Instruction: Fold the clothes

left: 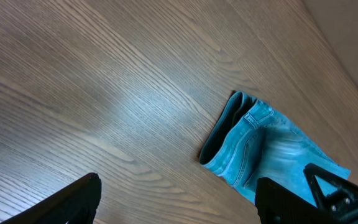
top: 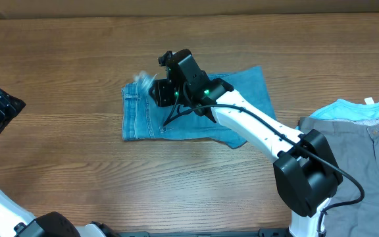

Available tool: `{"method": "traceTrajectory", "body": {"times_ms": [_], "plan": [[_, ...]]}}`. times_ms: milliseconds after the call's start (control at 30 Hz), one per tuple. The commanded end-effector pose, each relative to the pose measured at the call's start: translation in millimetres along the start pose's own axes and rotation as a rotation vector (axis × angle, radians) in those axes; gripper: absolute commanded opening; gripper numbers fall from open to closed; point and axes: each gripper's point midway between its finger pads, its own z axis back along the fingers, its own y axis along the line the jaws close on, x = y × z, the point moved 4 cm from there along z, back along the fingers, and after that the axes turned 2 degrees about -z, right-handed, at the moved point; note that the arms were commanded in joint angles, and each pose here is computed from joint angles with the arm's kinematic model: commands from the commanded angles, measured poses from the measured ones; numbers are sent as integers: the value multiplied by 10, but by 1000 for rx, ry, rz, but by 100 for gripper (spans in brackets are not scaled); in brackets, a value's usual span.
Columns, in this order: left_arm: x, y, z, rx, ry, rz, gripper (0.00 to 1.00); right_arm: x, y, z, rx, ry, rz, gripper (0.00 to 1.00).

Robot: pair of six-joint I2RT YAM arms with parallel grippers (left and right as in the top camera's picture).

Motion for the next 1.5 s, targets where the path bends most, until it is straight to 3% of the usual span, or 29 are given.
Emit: {"method": "traceTrajectory", "body": {"times_ms": [0, 133, 267, 467, 667, 733, 800, 833, 900, 1167, 1267, 1467], "plan": [[-26, -38, 13, -10, 1, -29, 82, -37, 113, 4, 60, 34, 100, 73], [-26, -38, 13, -10, 1, -30, 82, -53, 69, 94, 38, 54, 96, 73], [-26, -72, 5, -21, 2, -46, 81, 76, 11, 336, 23, 25, 77, 68], [-136, -631, -132, -167, 39, -308, 67, 446, -392, 1093, -88, -91, -32, 64], [-382, -1289, -520, -184, 128, -584, 64, 552, -990, 1943, -201, -159, -248, 72], [-495, -1473, -724, -182, 182, -651, 61, 476, -1220, 2121, -224, -131, -328, 68], [-640, -1655, -986, -191, 258, -707, 55, 345, -1451, 2223, -259, -80, -417, 53], [-700, -1722, -1103, -196, 290, -726, 51, 280, -1546, 2243, -281, -52, -446, 48], [-841, -1857, -1412, -201, 364, -765, 43, 144, -1713, 2245, -316, 17, -469, 48], [-1339, -1931, -2523, -134, 619, -775, 39, -301, -2069, 1723, -341, 321, -469, 44], [-1438, -1748, -2824, -31, 689, -747, 34, -492, -2206, 1469, -350, 432, -500, 28], [-1317, -1288, -3134, 276, 678, -711, 31, -919, -2466, 1120, -379, 614, -586, 16]]}}
